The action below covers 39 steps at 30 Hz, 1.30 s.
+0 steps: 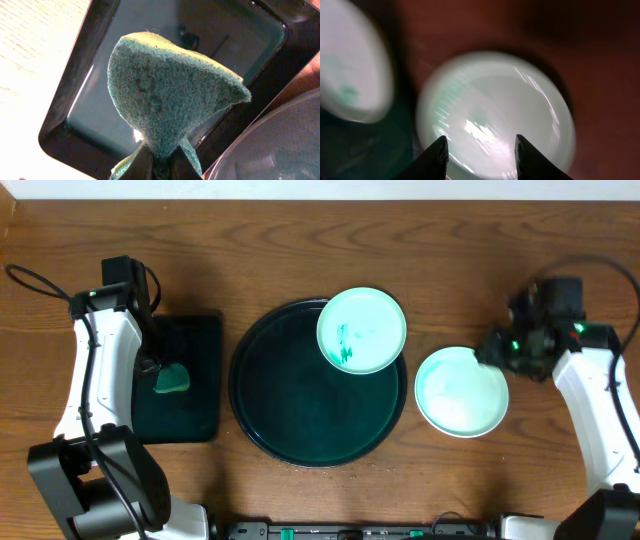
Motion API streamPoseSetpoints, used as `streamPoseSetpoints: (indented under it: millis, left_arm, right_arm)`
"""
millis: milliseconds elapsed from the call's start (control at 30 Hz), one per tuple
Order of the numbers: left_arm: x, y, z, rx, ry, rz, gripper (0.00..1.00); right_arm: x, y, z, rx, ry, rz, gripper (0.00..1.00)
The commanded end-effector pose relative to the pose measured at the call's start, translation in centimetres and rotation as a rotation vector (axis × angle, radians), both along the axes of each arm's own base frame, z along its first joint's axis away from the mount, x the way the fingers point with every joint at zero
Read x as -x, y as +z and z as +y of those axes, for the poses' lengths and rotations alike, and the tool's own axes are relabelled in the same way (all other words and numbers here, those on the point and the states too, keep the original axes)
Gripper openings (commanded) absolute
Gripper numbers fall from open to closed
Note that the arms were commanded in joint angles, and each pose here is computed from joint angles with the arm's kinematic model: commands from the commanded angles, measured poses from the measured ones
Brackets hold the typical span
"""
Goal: Clean dirty plates on tray and stack at the side
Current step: 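Lower the green plate onto the white plate and release it, then move right gripper to the remaining green plate rim and grasp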
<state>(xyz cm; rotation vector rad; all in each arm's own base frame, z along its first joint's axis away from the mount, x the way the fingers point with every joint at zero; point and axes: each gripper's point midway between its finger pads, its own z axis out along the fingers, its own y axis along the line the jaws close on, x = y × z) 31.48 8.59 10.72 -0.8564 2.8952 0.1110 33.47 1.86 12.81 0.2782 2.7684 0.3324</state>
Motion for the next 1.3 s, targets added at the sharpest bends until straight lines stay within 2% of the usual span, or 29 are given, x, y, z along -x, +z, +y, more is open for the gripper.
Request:
streamPoseSetpoints:
  millis: [0, 133, 267, 400, 567, 667, 833, 967, 1200, 1267]
  left_arm:
    - [0.2, -0.1, 0.2, -0.009, -0.014, 0.01, 0.07]
    - [0.1, -0.1, 0.2, -0.01, -0.014, 0.007, 0.07]
    - [0.1, -0.1, 0.2, -0.009, -0.014, 0.006, 0.07]
    - [0.1, -0.1, 0.2, -0.01, -0.014, 0.006, 0.07]
    - [0.1, -0.1, 0.2, -0.01, -0.014, 0.006, 0.07]
    - [0.1, -0.1, 0.2, -0.01, -0.014, 0.007, 0.07]
    - [0.1, -0.1, 0.2, -0.01, -0.014, 0.007, 0.07]
    - [0.1, -0.1, 0.2, -0.011, -0.014, 0.003, 0.07]
    - [0.0, -0.1, 0.2, -0.011, -0.014, 0.003, 0.07]
    - [0.0, -0.1, 0.2, -0.011, -0.014, 0.001, 0.07]
  right_arm:
    - [-3.7, 2.8, 4.2, -0.019, 0.212, -0.113, 0.41]
    - [-7.7, 2.6, 8.3, -0.034, 0.382, -0.134, 0.43]
    - [-10.4, -0.2, 11.5, -0.074, 0.465, -0.093, 0.42]
    - [-11.3, -3.9, 13.4, -0.098, 0.517, -0.028, 0.43]
    - [-10.9, -7.4, 13.8, -0.099, 0.526, 0.048, 0.43]
    - [-10.7, -8.4, 14.1, -0.097, 0.543, 0.066, 0.38]
    - [-10.5, -8.5, 14.9, -0.097, 0.56, 0.063, 0.16]
    - [-10.1, -8.7, 15.6, -0.097, 0.576, 0.071, 0.03]
    - [-8.5, -7.5, 18.7, -0.148, 0.616, 0.083, 0.01]
    - [-7.7, -6.6, 19.7, -0.174, 0.578, 0.107, 0.01]
